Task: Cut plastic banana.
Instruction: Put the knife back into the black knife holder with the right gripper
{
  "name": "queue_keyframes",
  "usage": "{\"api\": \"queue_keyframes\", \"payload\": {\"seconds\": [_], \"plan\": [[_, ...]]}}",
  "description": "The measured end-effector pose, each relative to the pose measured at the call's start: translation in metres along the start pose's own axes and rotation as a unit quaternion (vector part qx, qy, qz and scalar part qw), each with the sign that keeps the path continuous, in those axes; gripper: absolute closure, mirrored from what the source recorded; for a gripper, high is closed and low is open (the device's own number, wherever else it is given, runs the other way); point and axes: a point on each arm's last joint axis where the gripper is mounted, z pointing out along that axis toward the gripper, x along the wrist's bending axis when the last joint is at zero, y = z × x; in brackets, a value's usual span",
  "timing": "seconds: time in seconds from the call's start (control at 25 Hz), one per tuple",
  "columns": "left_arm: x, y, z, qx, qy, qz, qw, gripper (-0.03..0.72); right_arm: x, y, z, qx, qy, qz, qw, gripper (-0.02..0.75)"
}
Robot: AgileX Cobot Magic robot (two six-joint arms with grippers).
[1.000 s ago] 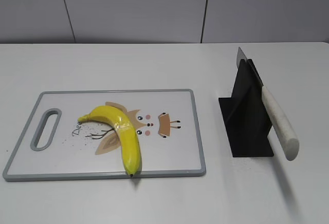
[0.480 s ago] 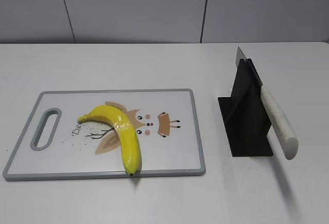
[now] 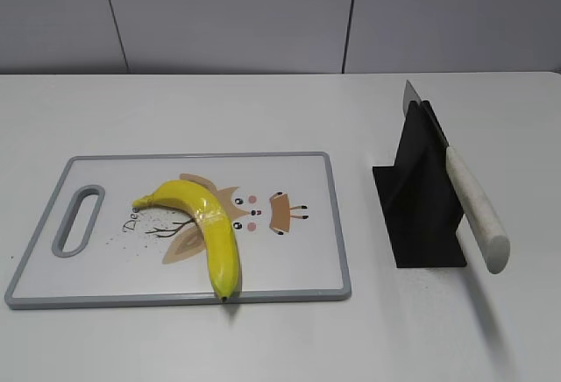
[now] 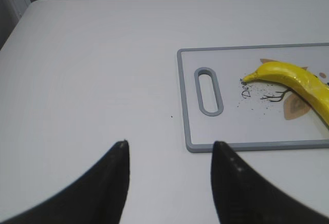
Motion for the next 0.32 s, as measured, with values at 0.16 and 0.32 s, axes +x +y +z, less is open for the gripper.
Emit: {"api": "queue_keyframes", "payload": {"seconds": [0.16,0.32], "plan": [[0.0,0.0,0.0,0.0,0.0,0.0,1.0,0.192,0.0002,0.0002,0.0004,0.0,-0.02,0.01,1.0,0.15],[0.0,0.0,0.0,0.0,0.0,0.0,1.0,0.196,0.0002,0.0002,0.0004,0.0,-0.02,0.01,1.0,0.15]]}}
